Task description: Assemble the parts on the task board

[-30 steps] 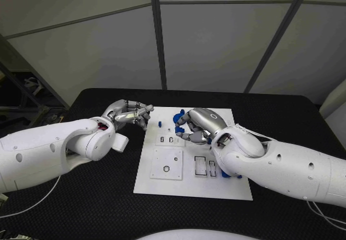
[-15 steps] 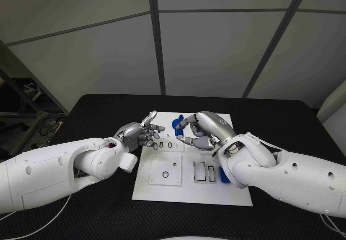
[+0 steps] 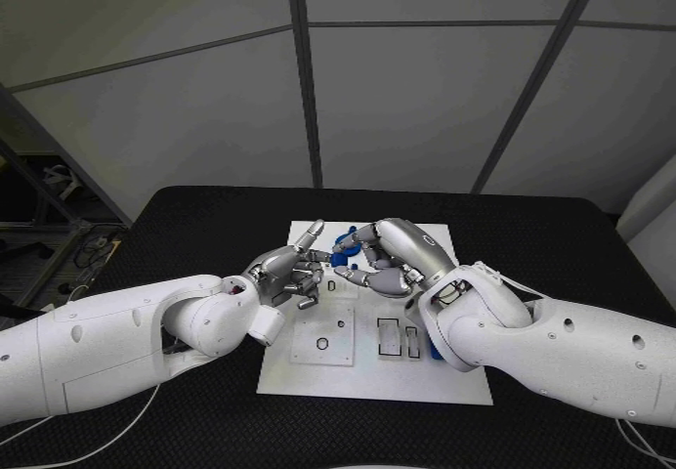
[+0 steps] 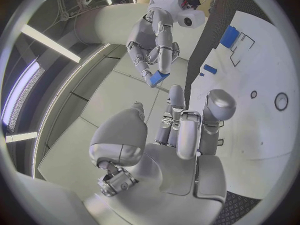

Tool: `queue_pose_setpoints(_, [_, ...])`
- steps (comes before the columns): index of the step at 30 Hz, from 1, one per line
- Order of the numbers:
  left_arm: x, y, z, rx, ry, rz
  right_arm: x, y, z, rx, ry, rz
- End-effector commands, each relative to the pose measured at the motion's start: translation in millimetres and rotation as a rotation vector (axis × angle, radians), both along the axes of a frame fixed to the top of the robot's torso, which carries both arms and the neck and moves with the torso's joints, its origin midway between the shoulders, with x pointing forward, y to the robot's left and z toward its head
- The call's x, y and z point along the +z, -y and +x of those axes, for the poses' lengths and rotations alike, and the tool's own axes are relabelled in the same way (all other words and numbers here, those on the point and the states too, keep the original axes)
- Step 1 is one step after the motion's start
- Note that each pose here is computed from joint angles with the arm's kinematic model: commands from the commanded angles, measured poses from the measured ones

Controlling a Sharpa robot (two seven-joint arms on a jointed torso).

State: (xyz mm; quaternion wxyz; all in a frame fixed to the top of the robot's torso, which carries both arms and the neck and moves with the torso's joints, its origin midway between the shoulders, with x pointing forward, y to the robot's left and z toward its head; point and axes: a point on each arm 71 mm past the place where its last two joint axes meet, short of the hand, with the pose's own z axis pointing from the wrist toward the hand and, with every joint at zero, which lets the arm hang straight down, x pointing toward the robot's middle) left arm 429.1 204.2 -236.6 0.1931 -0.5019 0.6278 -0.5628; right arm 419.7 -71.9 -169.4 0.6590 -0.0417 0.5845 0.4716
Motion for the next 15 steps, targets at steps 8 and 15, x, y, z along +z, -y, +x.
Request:
queue_pose_setpoints(8, [1.9,7.0,-1.6,-0.048,-0.014,-0.058,3.3,-3.4,-1.4,0.02,0.017,0.033])
queue_pose_setpoints(15, [2.0,9.0,-2.8,-0.07,-0.02,-0.065,2.9,-3.7,-0.6,0.022,0.019,0.031])
